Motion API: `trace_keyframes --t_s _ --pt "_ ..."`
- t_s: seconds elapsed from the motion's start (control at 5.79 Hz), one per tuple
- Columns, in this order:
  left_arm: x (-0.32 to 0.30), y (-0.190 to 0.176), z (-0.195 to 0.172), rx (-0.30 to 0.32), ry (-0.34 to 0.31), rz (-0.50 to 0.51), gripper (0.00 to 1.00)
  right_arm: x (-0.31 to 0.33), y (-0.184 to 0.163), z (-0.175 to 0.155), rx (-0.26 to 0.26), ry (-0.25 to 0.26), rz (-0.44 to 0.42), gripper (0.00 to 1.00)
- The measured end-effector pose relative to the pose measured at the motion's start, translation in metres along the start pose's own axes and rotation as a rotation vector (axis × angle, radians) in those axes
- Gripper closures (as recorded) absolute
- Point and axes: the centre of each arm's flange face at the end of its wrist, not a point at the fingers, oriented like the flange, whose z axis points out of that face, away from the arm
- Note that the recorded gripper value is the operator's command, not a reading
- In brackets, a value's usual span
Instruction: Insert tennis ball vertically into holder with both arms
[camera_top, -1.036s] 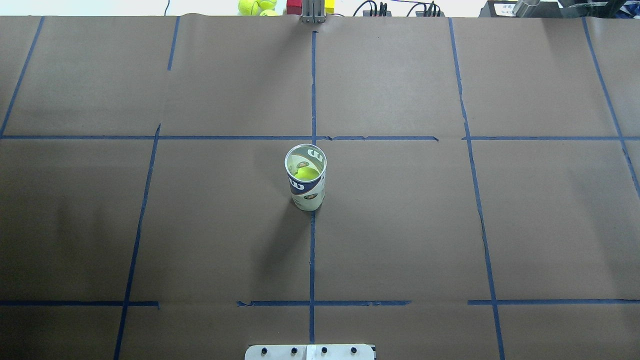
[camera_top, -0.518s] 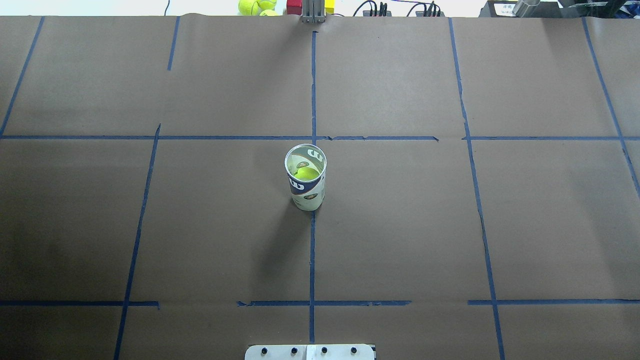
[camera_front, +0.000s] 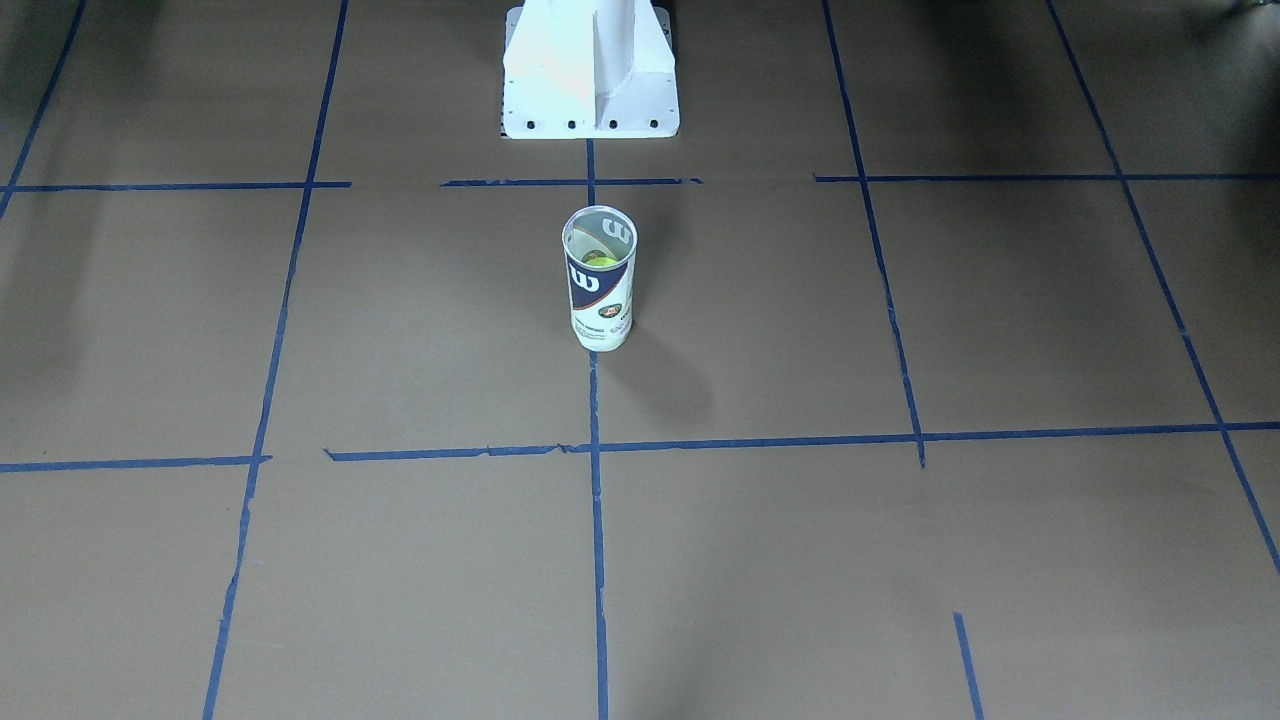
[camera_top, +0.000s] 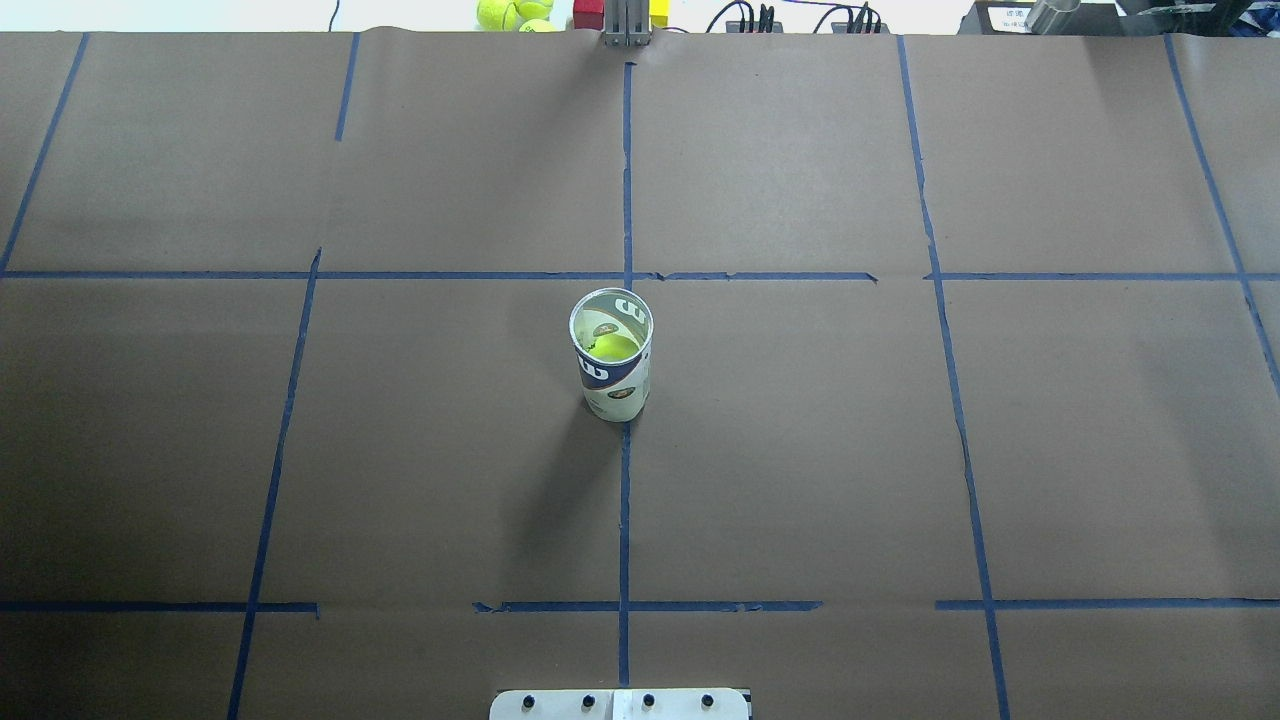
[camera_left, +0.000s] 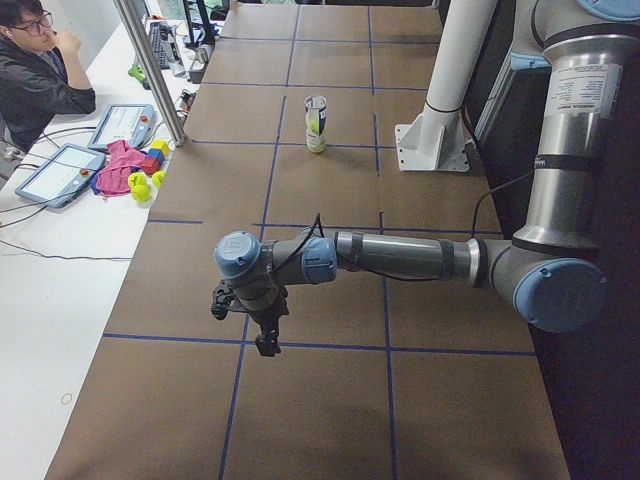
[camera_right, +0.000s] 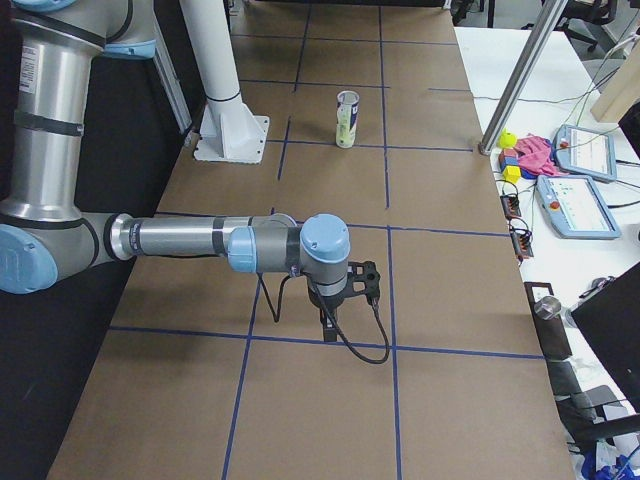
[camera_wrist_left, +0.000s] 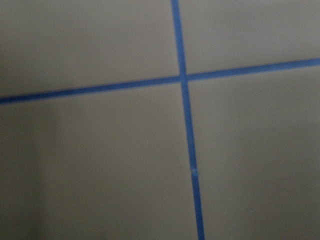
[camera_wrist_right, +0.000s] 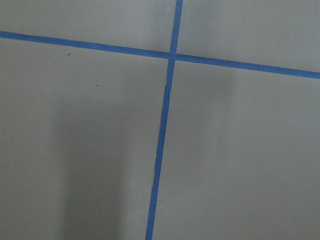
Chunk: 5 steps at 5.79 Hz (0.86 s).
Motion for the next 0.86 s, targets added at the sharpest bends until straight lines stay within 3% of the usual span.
trace_keyframes --t_s 0.86 --pt "0.005 0.033 -0.015 0.062 -0.015 0.031 0.0 0.006 0.002 0.01 -0.016 -0.002 0.002 0.0"
